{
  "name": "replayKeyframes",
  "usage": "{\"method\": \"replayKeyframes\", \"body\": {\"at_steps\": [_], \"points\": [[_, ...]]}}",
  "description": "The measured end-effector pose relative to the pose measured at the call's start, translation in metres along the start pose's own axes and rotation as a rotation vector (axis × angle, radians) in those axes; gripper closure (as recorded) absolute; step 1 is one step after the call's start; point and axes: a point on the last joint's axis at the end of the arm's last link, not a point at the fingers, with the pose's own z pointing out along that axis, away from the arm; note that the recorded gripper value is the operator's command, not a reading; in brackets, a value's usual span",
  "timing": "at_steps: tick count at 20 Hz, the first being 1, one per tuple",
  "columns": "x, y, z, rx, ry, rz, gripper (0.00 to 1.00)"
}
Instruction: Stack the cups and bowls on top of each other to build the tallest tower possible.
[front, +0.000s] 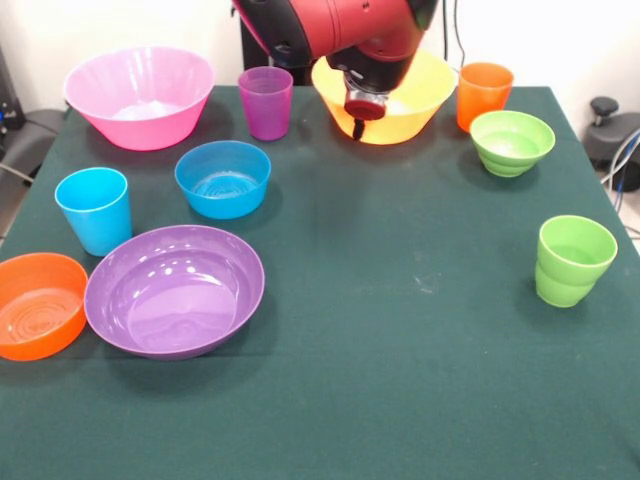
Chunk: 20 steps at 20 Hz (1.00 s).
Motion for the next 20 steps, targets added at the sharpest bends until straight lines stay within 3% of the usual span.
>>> {"method": "replayKeyframes", "body": {"at_steps": [1,20], "points": [[0.0012,0.0000,0.0004,0.000,0.002,0.002,1.00],[-0.0016,0.0021,0.0008,0.001,0.013,-0.005,1.00]]}}
